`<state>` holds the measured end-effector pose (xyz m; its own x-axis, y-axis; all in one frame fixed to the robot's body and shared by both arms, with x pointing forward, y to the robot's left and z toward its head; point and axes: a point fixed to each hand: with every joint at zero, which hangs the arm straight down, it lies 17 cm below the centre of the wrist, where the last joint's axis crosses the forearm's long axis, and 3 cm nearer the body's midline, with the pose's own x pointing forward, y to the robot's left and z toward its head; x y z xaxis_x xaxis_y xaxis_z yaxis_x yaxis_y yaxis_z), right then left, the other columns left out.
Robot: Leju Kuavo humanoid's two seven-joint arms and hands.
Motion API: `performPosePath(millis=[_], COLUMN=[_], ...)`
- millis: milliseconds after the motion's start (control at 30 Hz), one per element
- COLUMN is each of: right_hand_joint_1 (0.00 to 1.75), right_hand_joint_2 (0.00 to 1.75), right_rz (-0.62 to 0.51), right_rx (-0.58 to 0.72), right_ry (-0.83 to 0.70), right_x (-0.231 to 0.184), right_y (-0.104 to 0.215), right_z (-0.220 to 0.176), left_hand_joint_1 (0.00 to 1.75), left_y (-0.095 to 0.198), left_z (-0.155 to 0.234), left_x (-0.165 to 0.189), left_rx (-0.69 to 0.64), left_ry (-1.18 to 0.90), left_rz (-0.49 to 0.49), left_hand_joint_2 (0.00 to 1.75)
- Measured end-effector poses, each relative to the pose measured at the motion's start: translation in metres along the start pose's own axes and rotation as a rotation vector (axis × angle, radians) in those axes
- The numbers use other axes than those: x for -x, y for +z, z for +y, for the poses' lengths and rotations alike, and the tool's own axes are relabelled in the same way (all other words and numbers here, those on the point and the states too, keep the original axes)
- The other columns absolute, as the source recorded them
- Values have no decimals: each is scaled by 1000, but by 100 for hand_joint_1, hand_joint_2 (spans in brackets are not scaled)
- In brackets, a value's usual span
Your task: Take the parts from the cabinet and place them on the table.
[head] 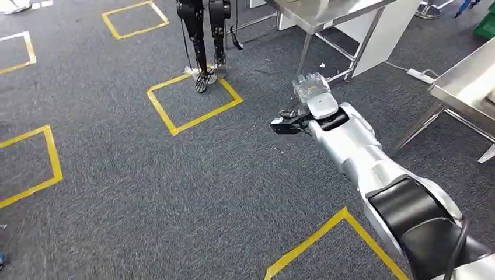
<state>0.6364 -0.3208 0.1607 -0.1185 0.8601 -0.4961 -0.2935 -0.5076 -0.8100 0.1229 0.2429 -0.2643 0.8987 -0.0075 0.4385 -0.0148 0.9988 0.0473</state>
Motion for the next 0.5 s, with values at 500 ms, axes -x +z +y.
performPosePath(millis=[500], right_hand_joint_1=[0], right_hand_joint_2=[0], right_rz=[-15], right_rx=[12], right_ry=[1], right_x=[-8], right_y=[0], right_z=[-7], left_hand_joint_1=[0], left_y=[0], left_z=[1], left_x=[2], left_rx=[-4], left_ry=[1], left_rz=[8], left_hand_joint_2=[0])
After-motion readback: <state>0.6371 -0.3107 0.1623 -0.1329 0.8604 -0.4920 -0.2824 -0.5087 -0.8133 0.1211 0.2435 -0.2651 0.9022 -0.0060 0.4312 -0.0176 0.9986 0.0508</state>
